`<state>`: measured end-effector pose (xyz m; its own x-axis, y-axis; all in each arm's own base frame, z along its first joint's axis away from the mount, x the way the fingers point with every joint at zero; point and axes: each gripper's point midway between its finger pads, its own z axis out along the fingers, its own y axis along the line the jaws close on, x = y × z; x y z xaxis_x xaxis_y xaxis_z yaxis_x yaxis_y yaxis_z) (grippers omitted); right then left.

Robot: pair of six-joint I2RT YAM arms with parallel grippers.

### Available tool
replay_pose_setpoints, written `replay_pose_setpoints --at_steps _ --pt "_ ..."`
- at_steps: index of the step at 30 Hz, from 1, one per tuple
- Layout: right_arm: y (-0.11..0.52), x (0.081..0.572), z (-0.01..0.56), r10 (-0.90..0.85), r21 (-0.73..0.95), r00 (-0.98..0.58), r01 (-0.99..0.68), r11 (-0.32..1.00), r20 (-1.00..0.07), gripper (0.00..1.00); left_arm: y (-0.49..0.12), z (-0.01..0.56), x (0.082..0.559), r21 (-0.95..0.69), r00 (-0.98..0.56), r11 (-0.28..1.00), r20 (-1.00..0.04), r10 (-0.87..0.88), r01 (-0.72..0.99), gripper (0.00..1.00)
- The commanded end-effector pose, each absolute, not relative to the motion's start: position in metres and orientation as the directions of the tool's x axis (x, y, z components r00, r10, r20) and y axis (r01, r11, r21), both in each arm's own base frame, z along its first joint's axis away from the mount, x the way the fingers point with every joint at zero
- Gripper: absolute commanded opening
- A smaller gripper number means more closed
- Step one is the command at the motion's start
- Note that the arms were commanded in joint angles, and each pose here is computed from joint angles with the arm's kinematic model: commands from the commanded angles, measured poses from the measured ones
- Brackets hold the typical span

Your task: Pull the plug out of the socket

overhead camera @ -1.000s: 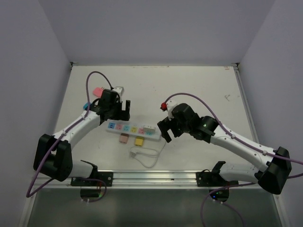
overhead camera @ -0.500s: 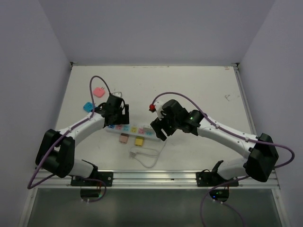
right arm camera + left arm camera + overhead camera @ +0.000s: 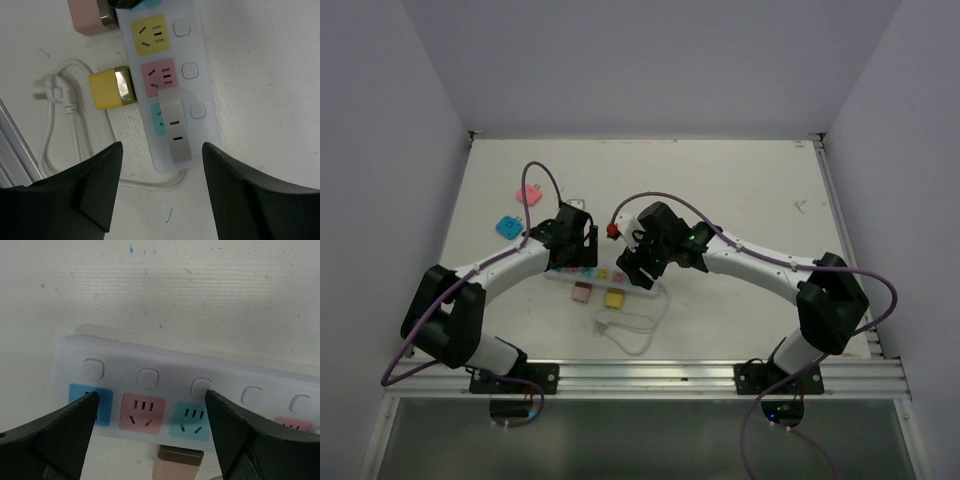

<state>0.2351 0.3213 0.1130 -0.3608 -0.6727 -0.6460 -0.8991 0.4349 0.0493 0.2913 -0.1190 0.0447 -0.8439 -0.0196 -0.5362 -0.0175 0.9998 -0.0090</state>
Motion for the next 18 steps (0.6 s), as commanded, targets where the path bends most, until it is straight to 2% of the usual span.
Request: replay_pose_setpoints --at_steps 1,5,6,8,11,12,15,18 --pt "0.342 0.249 0.122 -0.67 0.002 -0.263 -0.931 0.364 -0.694 0.68 -0.12 0.031 0.284 -0.017 -0.865 0.999 -0.5 -0.038 -0.035 0.91" --pt "0.346 0.251 0.105 -0.689 0.009 -0.261 -0.938 0.347 -0.676 0.63 -0.122 0.023 0.279 -0.027 -0.877 0.999 -0.479 -0.042 -0.033 0.91" --pt "0.347 0.252 0.102 -0.69 0.009 -0.259 -0.939 0.343 -0.675 0.57 -0.121 0.021 0.278 -0.022 -0.88 0.999 -0.473 -0.043 -0.037 0.91" --pt "0.347 0.252 0.092 -0.7 0.011 -0.263 -0.94 0.342 -0.665 0.51 -0.12 0.018 0.276 -0.017 -0.884 0.999 -0.465 -0.045 -0.042 0.9" --pt "0.349 0.252 0.085 -0.705 0.014 -0.26 -0.942 0.334 -0.66 0.36 -0.119 0.017 0.275 -0.015 -0.885 0.999 -0.463 -0.049 -0.047 0.89" --pt "0.349 0.252 0.084 -0.704 0.017 -0.26 -0.943 0.332 -0.661 0.23 -0.119 0.016 0.275 -0.015 -0.886 0.999 -0.46 -0.051 -0.05 0.89" --pt "0.353 0.253 0.085 -0.695 0.019 -0.249 -0.947 0.321 -0.674 0.0 -0.117 0.011 0.27 -0.011 -0.894 0.998 -0.444 -0.062 -0.064 0.85" --pt "0.359 0.253 0.096 -0.671 0.022 -0.236 -0.95 0.311 -0.703 0.0 -0.113 0.004 0.266 0.009 -0.905 0.997 -0.42 -0.069 -0.08 0.84"
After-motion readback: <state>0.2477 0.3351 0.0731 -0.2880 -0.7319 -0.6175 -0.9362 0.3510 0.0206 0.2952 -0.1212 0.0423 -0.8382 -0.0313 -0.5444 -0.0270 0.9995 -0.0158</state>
